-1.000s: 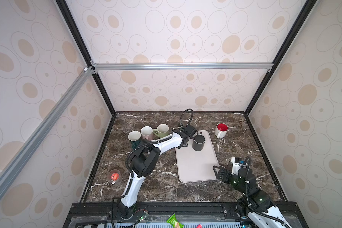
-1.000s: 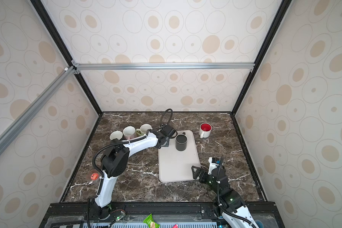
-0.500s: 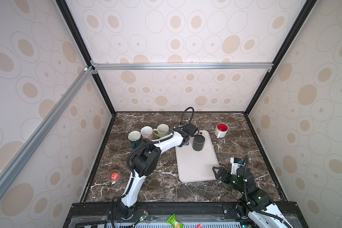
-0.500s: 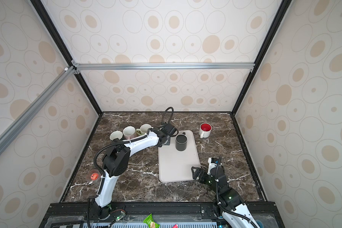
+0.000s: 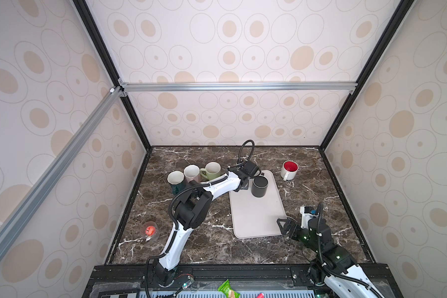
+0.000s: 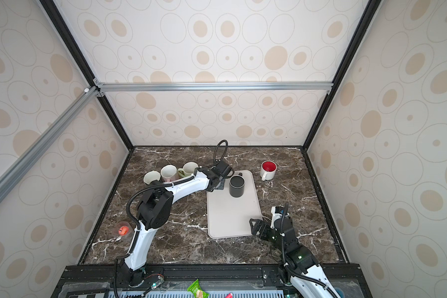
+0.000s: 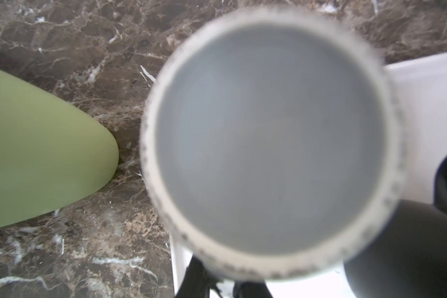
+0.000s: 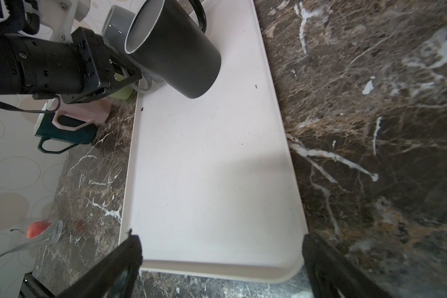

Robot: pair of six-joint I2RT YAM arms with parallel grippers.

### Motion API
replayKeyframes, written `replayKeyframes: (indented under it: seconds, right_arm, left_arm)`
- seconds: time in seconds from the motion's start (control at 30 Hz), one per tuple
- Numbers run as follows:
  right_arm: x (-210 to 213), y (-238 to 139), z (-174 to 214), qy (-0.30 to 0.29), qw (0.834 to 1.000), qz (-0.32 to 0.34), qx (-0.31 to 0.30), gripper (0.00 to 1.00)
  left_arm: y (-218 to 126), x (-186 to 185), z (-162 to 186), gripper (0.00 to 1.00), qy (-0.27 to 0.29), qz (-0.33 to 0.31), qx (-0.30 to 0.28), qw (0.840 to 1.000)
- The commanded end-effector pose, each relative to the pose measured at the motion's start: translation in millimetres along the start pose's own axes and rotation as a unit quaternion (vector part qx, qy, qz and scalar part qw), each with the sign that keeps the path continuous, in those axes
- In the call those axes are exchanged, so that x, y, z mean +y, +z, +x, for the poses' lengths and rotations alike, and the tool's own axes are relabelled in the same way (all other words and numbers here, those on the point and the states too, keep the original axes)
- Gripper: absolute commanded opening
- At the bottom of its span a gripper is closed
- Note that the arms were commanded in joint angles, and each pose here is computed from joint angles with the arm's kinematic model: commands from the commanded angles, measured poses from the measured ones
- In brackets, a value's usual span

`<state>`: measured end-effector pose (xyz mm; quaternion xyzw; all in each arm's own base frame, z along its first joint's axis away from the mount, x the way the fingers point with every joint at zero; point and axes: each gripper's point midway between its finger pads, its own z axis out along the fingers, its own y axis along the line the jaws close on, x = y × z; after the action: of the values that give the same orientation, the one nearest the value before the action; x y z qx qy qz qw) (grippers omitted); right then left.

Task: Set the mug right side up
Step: 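Lift the upside-down grey mug off the tray with the left gripper, then raise the grey mug toward the right gripper while the right gripper closes on its body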

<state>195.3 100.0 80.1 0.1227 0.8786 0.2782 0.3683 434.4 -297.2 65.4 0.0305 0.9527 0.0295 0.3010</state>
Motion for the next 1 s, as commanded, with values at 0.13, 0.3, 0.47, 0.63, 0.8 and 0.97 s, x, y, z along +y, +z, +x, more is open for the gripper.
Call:
replayKeyframes:
  seconds: [0.13,0.3,0.47,0.63,0.8,0.97]
  right_arm:
    - [10.6,-0.1,6.5,-0.005,0.999,-0.025,0.026,1.0]
    - [11.3,-4.4,12.0,-0.019,0.998,-0.02,0.049,1.0]
    - [26.6,-6.7,19.0,-0.009,0.995,-0.06,0.075,1.0]
    - [44.9,-8.3,23.7,0.015,0.989,-0.114,0.09,1.0]
    - [67.7,-10.9,19.2,0.038,0.98,-0.177,0.088,1.0]
    - [83.5,-12.5,11.0,0.056,0.971,-0.219,0.078,1.0]
  left_arm:
    - [-41.9,-0.4,-9.1,0.0,-0.023,0.073,-0.026,0.997]
    - [-70.9,-0.9,3.6,0.0,-0.053,0.146,-0.034,0.987]
    - [-95.0,-11.0,18.7,0.0,-0.066,0.237,-0.039,0.968]
    - [-114.3,-18.1,28.4,0.0,-0.073,0.3,-0.042,0.95]
    - [-138.0,-19.8,30.8,0.0,-0.091,0.353,-0.058,0.929]
    - [-155.8,-22.2,32.3,0.0,-0.104,0.396,-0.065,0.91]
